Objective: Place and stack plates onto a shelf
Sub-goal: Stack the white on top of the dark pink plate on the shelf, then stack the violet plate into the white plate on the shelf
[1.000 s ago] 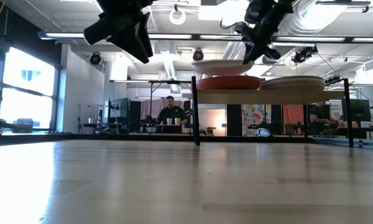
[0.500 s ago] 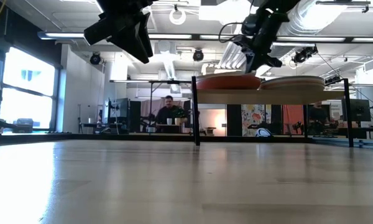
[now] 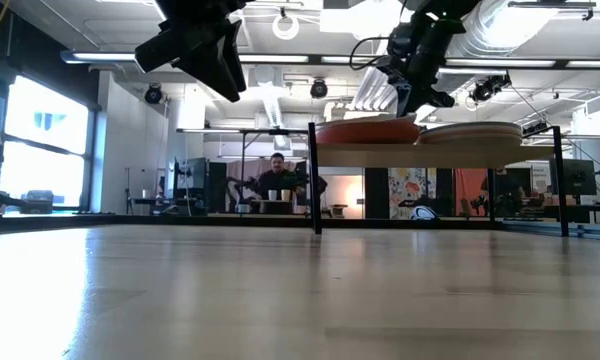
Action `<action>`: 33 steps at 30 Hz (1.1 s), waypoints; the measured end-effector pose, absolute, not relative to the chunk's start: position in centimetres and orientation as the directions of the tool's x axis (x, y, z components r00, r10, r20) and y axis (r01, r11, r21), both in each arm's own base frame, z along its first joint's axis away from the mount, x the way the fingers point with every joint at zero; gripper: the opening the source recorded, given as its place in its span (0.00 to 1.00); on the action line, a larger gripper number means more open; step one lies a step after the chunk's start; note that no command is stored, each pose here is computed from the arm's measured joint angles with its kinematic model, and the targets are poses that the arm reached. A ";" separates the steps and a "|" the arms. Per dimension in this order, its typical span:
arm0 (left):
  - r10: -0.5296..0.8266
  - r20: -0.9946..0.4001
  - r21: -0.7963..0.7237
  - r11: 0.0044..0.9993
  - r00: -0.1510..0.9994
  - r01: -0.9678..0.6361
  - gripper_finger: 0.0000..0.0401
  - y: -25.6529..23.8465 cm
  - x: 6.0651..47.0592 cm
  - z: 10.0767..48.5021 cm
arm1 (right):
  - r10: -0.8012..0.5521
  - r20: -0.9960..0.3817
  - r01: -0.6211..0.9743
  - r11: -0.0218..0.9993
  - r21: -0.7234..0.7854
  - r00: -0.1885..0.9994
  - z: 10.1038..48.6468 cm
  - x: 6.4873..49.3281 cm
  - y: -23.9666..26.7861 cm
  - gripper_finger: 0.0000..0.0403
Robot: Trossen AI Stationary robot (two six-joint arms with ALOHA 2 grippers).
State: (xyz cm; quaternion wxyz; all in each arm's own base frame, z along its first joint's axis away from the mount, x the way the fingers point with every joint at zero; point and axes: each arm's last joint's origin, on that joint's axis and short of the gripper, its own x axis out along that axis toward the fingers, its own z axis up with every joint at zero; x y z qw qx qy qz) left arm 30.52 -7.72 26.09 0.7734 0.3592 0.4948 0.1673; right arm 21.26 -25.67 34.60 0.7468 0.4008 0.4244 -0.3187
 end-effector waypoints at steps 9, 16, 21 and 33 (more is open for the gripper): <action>0.614 -0.645 0.721 0.686 0.454 0.097 0.29 -7.7 30.5 26.1 | -0.137 -0.902 0.821 0.487 0.298 0.409 34.5 21.5 -25.3 0.00; 0.614 -0.645 0.721 0.686 0.454 0.097 0.29 -7.7 30.5 26.1 | -0.143 -0.904 0.825 0.485 0.291 0.403 34.5 21.5 -25.3 0.12; 0.614 -0.645 0.723 0.682 0.454 0.105 0.29 -7.7 30.5 26.1 | -0.149 -0.904 0.829 0.479 0.288 0.401 34.5 21.5 -25.4 0.21; 0.585 -0.687 0.670 0.740 0.432 0.063 0.29 -6.7 30.8 25.9 | -0.026 -0.888 0.769 0.512 0.383 0.459 35.9 21.7 -22.3 0.24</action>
